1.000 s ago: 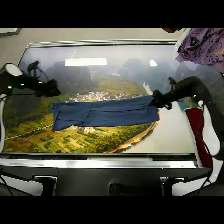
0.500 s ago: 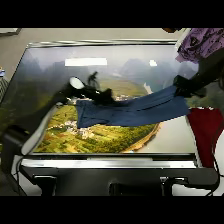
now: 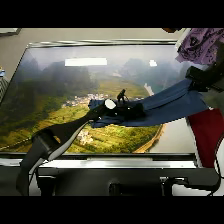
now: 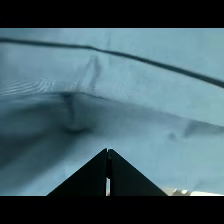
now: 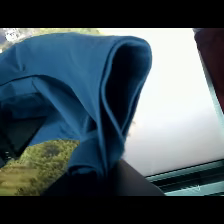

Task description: Fold the clothes and pants, and hang the long-sleeved shirts on hangers.

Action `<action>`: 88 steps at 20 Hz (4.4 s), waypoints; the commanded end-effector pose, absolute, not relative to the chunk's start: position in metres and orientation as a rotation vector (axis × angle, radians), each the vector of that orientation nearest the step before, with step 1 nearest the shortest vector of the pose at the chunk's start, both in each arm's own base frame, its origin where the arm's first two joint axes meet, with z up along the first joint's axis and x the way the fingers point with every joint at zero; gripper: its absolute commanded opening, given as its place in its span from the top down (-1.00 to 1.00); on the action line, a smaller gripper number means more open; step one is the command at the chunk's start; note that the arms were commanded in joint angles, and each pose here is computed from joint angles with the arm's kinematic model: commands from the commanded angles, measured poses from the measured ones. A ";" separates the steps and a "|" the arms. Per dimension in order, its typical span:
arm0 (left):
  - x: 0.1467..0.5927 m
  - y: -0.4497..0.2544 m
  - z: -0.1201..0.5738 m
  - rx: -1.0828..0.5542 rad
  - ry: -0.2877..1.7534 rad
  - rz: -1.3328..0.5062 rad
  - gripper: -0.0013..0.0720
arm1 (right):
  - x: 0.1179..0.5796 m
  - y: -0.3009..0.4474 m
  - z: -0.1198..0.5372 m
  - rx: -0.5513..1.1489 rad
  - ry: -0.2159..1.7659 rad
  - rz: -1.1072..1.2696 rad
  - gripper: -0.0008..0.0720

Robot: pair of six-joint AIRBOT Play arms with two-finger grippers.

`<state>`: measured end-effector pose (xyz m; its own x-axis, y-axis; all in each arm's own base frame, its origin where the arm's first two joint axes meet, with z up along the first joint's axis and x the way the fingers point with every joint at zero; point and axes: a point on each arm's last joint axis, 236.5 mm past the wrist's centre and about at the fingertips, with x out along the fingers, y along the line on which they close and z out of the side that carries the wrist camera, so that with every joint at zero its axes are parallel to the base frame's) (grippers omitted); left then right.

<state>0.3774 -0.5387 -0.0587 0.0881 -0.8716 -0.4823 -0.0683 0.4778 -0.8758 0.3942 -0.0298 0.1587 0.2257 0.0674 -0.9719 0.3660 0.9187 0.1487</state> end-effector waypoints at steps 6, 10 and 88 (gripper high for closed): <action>0.367 -0.579 -0.052 -0.961 1.375 -0.846 0.90 | 0.394 -0.031 0.162 0.406 1.326 -0.240 0.91; 0.394 -0.518 -0.041 -0.843 1.428 -0.871 0.91 | 0.407 -0.023 0.165 0.475 1.277 -0.233 0.91; 0.478 -0.073 0.122 -0.351 1.189 -0.235 0.90 | 0.475 0.139 -0.050 0.863 1.302 0.517 0.91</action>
